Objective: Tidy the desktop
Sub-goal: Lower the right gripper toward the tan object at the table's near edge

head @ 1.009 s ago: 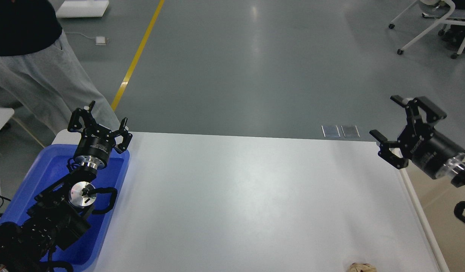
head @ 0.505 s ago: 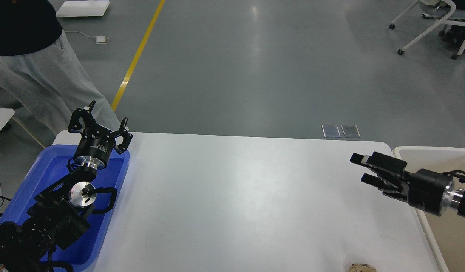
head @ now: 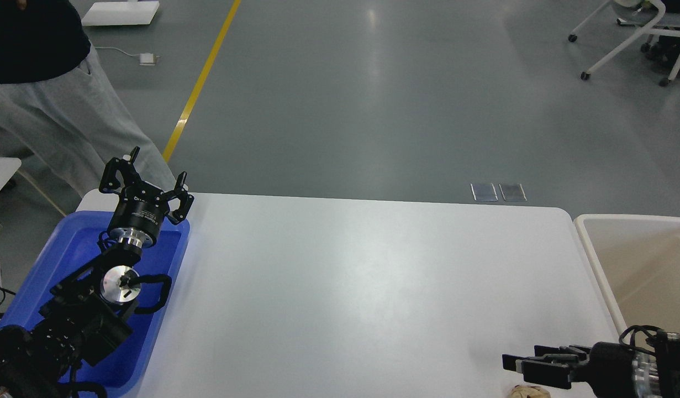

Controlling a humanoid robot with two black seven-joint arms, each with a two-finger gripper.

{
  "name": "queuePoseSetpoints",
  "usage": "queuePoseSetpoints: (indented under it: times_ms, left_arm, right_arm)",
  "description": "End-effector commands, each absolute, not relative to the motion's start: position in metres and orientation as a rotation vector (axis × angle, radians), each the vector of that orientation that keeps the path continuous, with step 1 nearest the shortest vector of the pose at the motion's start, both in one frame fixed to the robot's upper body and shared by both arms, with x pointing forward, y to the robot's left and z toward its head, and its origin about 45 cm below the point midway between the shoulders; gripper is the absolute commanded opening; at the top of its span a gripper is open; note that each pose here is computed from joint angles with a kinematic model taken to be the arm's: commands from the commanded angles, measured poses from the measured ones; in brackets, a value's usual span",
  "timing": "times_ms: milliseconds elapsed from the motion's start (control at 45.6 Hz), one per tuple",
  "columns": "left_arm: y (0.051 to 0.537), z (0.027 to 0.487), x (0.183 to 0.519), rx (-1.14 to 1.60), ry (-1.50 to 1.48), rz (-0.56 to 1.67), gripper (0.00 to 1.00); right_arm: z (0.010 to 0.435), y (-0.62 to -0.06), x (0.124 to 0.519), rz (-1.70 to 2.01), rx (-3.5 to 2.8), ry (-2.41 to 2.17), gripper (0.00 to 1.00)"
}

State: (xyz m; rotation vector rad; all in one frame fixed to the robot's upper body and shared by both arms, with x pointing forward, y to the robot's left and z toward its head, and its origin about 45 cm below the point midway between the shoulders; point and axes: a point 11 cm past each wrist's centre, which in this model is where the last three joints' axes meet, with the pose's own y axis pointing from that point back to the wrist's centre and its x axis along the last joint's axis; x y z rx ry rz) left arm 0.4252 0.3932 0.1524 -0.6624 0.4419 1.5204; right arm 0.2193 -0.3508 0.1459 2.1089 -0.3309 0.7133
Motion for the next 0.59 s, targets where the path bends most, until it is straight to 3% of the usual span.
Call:
queuePoseSetpoints:
  times_ms: [0, 570]
  left_arm:
    - [0.393, 0.152, 0.425, -0.662, 0.442, 1.521, 1.00]
    - [0.393, 0.152, 0.425, -0.662, 0.442, 1.521, 1.00]
  right_arm:
    - [0.115, -0.359, 0.175, 0.972, 1.959, 0.023, 0.99]
    - [0.089, -0.388, 0.181, 1.077, 1.860, -0.075, 1.00]
